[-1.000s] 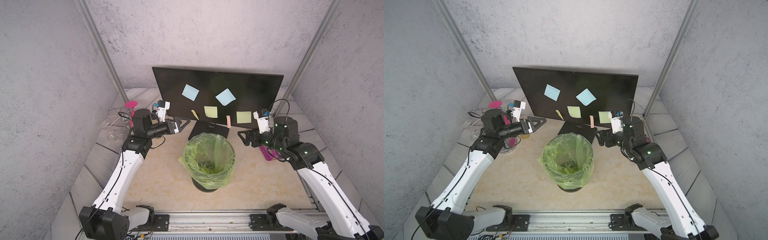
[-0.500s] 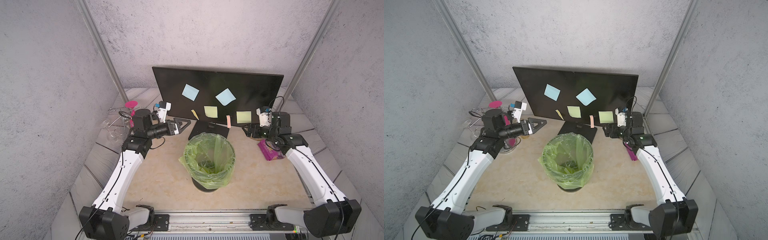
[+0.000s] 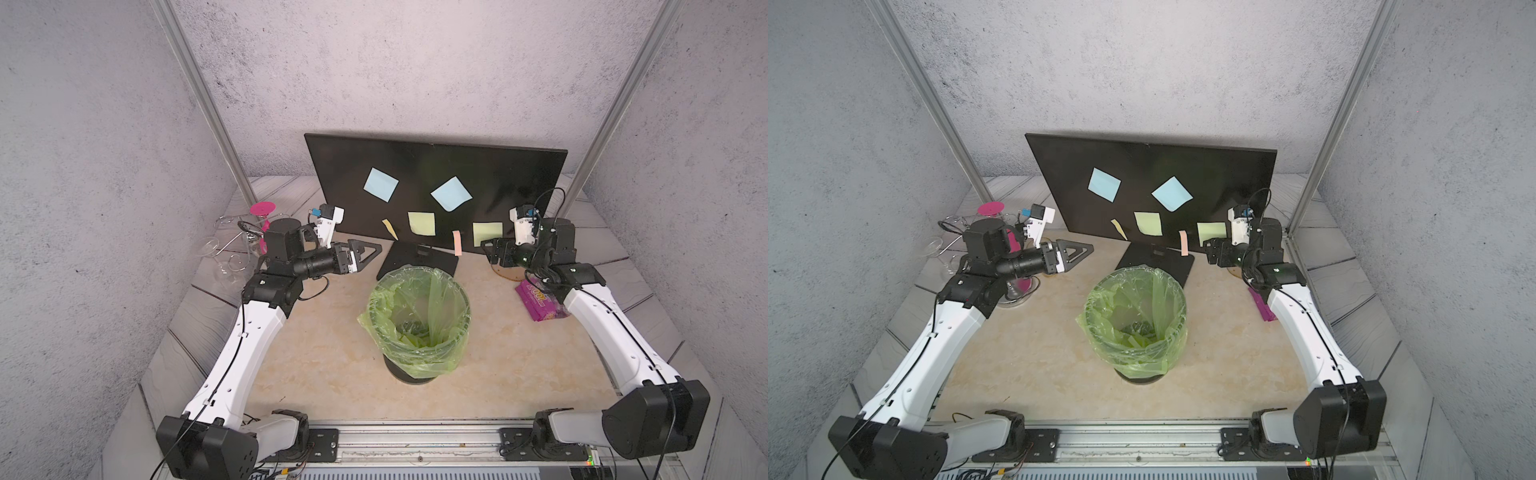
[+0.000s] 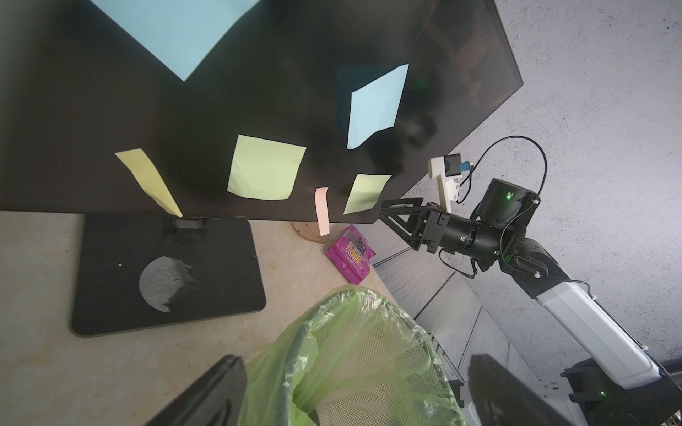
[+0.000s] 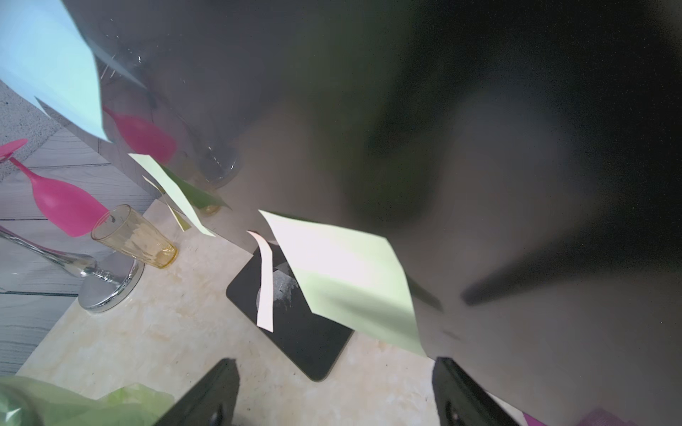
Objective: Remove the sticky note from the monitor
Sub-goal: Tear off the sticky note from the monitor.
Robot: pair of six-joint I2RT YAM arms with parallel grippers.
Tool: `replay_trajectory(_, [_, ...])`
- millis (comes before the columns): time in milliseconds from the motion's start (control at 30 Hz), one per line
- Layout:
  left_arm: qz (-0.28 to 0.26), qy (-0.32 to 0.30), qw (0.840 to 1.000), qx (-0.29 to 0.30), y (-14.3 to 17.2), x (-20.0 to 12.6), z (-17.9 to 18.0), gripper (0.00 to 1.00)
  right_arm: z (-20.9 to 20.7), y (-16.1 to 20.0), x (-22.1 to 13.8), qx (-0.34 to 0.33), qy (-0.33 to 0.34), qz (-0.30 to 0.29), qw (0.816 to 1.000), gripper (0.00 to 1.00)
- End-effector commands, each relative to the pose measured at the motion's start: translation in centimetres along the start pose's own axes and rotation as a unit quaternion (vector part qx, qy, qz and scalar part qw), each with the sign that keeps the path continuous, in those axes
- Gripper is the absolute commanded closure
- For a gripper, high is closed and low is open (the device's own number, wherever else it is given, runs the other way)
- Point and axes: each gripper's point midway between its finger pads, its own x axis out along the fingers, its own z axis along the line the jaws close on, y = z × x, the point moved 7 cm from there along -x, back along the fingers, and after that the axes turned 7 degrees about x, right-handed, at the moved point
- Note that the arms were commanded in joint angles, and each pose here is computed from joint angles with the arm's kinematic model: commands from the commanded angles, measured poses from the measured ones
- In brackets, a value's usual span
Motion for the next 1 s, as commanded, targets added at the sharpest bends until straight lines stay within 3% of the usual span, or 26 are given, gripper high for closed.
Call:
replay_trajectory(0, [-0.002, 0.014, 1.0, 0.023, -0.2, -0.3, -0.8, 0.0, 0.1, -1.0, 0.1, -0.019, -0.004, -0.022, 1.0, 0.15])
replay_trajectory(433, [0.006, 0.014, 1.0, 0.027, 0.3, -0.6, -1.0, 0.0, -0.3, -1.3, 1.2, -0.04, -0.006, -0.015, 0.999, 0.15])
replay_trajectory(967, [0.011, 0.016, 0.999, 0.028, 0.4, -0.6, -0.9, 0.0, 0.6, -1.4, 1.0, -0.034, -0.058, -0.008, 0.998, 0.18])
